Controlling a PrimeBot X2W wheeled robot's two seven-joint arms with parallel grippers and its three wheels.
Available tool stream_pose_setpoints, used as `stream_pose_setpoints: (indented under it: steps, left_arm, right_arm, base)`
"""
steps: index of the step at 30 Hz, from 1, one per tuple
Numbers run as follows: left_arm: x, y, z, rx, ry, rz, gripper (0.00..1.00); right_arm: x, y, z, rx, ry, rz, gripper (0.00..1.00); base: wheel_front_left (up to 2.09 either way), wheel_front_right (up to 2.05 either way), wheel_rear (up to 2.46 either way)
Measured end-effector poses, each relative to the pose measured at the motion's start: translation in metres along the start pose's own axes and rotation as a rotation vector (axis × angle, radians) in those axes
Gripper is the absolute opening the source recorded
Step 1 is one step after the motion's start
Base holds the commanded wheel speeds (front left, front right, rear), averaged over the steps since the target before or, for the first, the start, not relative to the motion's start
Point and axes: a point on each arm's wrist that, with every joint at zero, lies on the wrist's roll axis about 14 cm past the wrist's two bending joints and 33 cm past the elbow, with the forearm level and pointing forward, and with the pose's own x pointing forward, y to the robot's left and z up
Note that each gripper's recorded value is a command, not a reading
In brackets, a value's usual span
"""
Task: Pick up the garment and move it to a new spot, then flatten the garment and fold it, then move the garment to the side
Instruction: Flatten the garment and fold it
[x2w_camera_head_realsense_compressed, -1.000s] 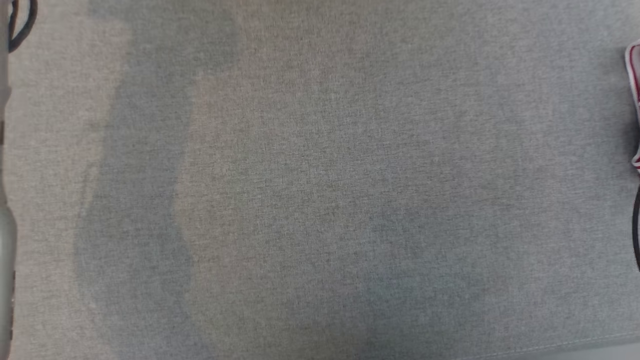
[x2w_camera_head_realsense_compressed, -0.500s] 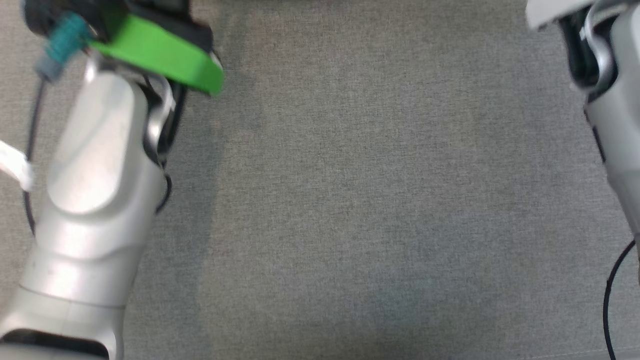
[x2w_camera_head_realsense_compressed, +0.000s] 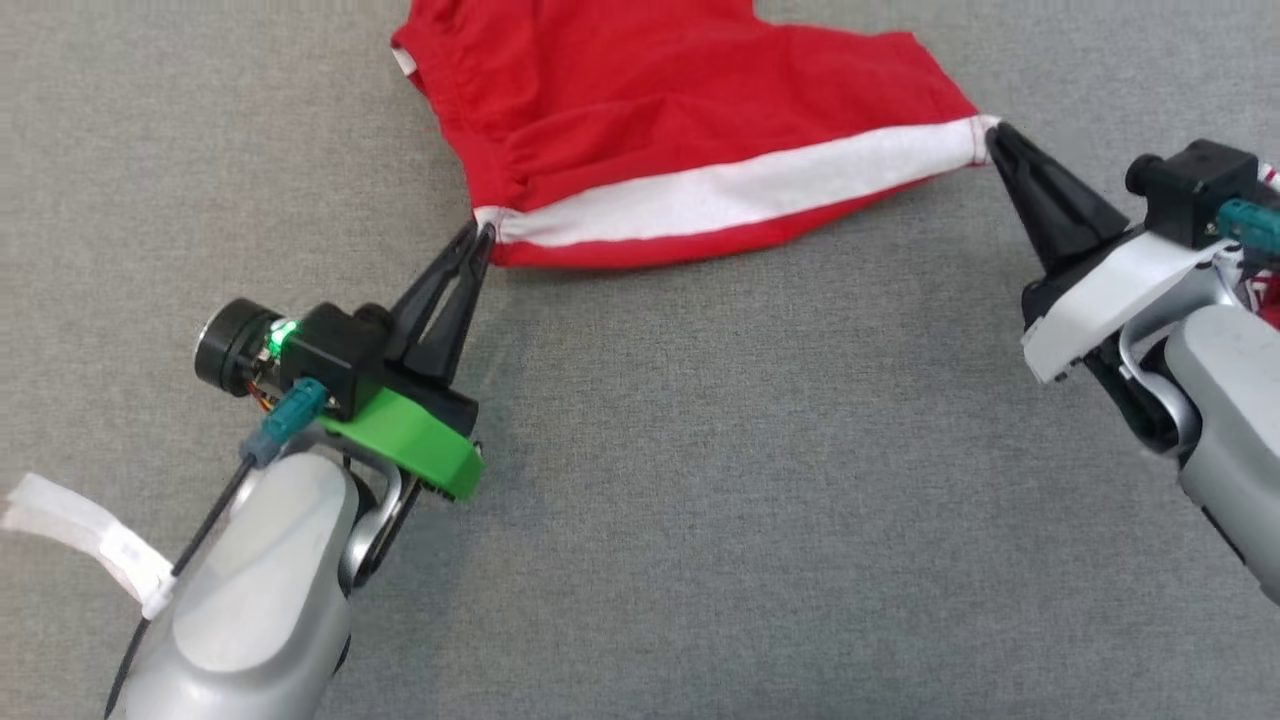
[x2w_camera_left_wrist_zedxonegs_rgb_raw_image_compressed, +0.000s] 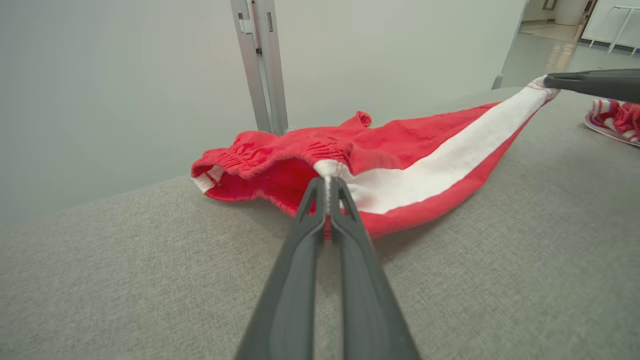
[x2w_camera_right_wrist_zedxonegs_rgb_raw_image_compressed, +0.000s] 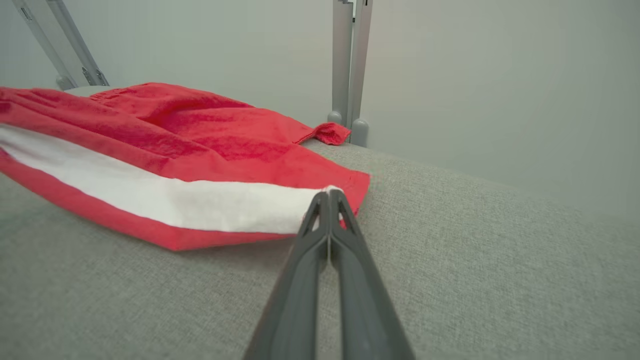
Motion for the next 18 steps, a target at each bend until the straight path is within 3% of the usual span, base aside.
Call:
stream_pose_setpoints:
  steps: [9, 18]
  left_arm:
    - [-0.057, -0.032, 0.001, 0.052, 0.041, -0.064, 0.00]
    - [-0.105, -0.064, 0.003, 0.029, 0.043, -0.109, 0.00]
  right_arm:
    - [-0.062, 0.021, 0.008, 0.018, 0.065, 0.086, 0.00]
    - [-0.125, 0.030, 0.011, 0.014, 0.155, 0.127, 0.00]
  base:
    - [0.00, 0.00, 0.00]
    - [0.00, 0.00, 0.00]
